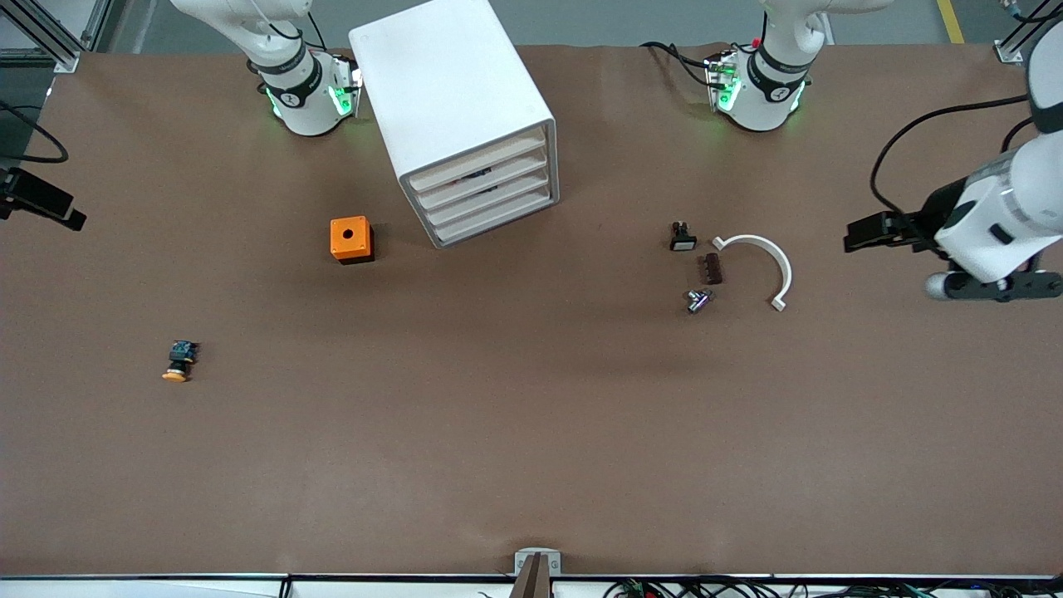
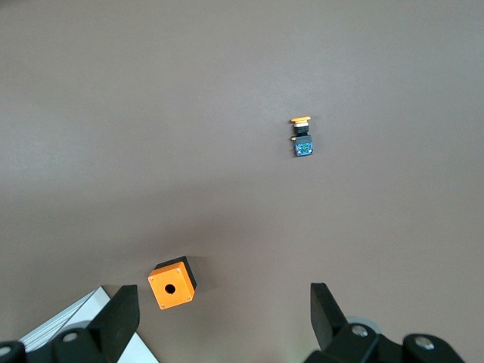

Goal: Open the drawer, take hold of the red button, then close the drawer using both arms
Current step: 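Move the left gripper toward the white drawer unit's drawer, then grasp the drawer front with the left gripper while the right gripper approaches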

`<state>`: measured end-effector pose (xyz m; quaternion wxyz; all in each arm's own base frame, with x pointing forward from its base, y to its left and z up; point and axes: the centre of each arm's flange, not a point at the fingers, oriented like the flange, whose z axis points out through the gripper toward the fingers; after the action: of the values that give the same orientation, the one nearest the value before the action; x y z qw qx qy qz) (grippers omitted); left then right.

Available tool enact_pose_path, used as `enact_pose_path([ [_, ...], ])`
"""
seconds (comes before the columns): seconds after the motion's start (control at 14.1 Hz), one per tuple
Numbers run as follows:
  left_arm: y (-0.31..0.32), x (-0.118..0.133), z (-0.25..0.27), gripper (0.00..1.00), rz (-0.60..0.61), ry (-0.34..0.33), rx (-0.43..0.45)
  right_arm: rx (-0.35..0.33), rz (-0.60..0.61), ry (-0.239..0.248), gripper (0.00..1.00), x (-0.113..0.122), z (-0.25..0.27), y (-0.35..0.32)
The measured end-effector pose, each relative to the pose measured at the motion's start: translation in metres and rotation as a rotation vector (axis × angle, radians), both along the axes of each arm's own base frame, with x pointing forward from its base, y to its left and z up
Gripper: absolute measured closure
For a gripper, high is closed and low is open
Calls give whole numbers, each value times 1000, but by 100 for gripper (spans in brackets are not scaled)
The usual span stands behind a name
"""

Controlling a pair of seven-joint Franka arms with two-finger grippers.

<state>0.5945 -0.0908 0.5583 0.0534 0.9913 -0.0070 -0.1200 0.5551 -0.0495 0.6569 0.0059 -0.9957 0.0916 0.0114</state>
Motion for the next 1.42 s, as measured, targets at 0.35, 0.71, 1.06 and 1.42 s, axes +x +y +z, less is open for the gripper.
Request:
enact_pose_path([
  [0.35, -62, -4, -67, 0, -179, 147, -102, 0, -1, 0, 0, 0, 0, 0],
  [0.71, -133, -18, -107, 0, -292, 272, -320, 0, -1, 0, 0, 0, 0, 0],
  [1.06, -190, -23, -185, 0, -339, 408, -523, 0, -1, 1, 0, 1, 0, 0],
  [1.42, -253, -55, -242, 0, -376, 420, -671, 0, 0, 7, 0, 3, -4, 1],
])
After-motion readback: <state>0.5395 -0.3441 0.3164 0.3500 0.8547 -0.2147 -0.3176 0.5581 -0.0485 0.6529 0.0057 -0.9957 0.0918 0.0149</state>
